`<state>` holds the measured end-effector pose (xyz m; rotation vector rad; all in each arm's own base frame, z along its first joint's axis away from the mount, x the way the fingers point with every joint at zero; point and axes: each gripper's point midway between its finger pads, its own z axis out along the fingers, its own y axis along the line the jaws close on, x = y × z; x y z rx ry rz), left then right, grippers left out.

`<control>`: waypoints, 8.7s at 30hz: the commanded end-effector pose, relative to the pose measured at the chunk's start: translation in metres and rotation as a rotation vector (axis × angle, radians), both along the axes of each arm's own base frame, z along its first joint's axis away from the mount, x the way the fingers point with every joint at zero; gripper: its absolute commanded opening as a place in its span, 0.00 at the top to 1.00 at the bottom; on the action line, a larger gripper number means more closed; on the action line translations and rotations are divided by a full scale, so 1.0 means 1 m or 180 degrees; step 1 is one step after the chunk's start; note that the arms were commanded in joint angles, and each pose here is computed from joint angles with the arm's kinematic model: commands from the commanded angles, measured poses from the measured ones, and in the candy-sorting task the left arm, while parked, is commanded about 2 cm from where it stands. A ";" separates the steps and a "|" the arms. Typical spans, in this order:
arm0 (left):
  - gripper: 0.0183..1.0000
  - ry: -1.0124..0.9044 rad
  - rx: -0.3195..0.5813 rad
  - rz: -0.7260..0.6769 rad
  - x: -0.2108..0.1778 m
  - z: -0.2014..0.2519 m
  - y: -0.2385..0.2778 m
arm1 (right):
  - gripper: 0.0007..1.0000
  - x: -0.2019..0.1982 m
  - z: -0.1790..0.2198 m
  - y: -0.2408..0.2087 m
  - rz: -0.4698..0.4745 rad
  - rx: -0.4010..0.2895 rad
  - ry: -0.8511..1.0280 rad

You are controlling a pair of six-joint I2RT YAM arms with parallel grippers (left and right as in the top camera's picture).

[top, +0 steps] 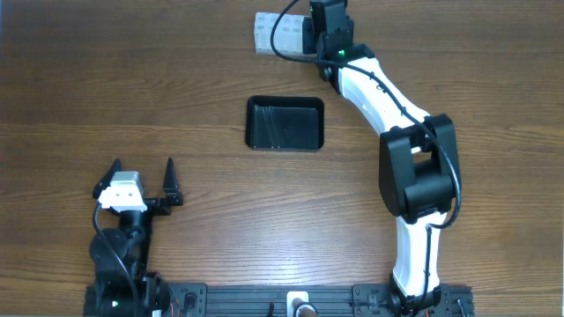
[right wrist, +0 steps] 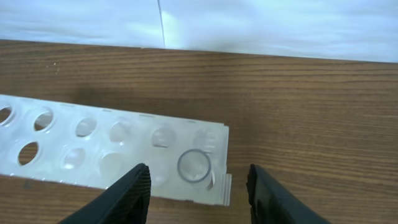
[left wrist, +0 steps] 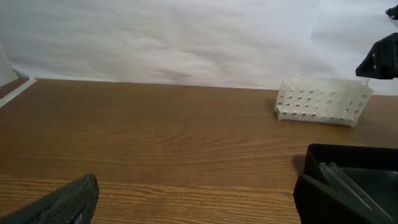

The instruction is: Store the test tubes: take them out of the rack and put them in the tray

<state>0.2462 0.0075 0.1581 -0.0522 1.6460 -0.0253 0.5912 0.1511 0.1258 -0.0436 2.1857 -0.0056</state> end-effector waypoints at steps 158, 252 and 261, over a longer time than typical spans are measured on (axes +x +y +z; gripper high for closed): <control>0.00 -0.0009 0.0041 -0.0031 0.000 -0.001 -0.001 | 0.46 -0.157 0.127 -0.023 0.0891 0.0176 0.0497; 0.00 -0.0009 0.0041 -0.0031 0.000 -0.001 -0.001 | 0.01 -0.343 0.021 -0.143 0.0035 -0.0046 -0.1590; 0.00 -0.0009 0.0041 -0.0031 0.000 -0.001 -0.001 | 0.01 -0.343 0.021 -0.143 0.0035 -0.0046 -0.1592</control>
